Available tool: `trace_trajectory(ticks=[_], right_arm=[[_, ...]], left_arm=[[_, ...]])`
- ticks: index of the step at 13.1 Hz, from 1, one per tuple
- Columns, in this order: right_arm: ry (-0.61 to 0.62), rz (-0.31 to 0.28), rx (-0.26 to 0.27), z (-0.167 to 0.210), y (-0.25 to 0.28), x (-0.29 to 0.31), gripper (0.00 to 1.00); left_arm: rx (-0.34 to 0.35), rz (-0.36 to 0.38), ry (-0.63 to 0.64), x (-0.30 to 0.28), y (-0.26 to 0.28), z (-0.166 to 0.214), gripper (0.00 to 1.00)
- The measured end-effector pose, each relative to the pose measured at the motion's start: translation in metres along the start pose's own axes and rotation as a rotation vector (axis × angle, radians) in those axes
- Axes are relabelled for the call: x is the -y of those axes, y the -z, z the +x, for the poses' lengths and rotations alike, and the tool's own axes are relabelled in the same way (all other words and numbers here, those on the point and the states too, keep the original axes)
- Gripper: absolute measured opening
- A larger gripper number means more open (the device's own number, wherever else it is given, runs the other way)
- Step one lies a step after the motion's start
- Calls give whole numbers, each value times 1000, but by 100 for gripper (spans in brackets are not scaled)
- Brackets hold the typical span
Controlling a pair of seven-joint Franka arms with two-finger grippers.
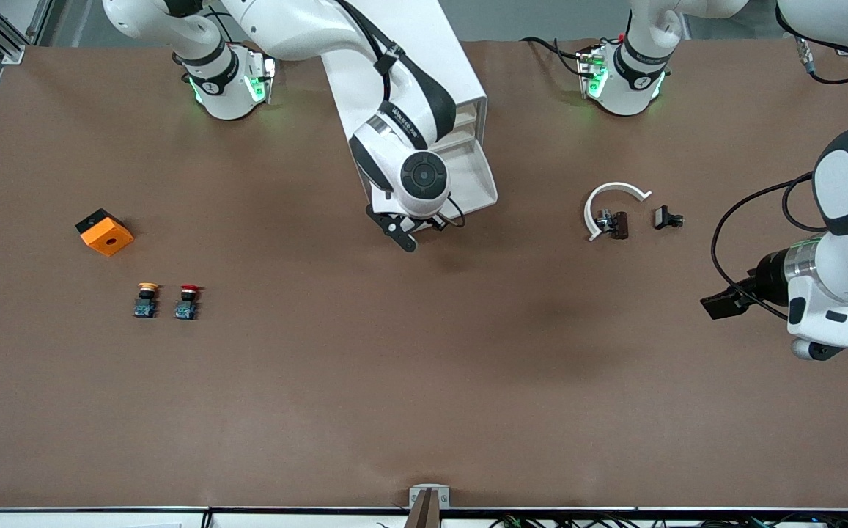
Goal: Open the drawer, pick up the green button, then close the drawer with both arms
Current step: 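Lift the green button with the right gripper while the left gripper withdraws, then carry the green button out toward the red button with the right gripper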
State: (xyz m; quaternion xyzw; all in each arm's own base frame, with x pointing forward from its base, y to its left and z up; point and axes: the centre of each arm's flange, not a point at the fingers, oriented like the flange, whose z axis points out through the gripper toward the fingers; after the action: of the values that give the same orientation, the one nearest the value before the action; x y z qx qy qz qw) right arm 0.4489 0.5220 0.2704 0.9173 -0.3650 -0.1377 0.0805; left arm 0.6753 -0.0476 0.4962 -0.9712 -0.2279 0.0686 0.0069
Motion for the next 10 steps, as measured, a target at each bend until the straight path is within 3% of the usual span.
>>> trace_trajectory(ticks=[3,8,10], right_arm=[[11,1,-3,-8,-2,0,67],[21,-10,-7,-15,-9,-1,64],[18,-17,-7,-14,-14,-1,46]], left_arm=[[-26,-25,-101,10,21,-5,100],[-36,-46,-133,23,37,-15,100],[-34,-45,-134,23,34,-14,100]])
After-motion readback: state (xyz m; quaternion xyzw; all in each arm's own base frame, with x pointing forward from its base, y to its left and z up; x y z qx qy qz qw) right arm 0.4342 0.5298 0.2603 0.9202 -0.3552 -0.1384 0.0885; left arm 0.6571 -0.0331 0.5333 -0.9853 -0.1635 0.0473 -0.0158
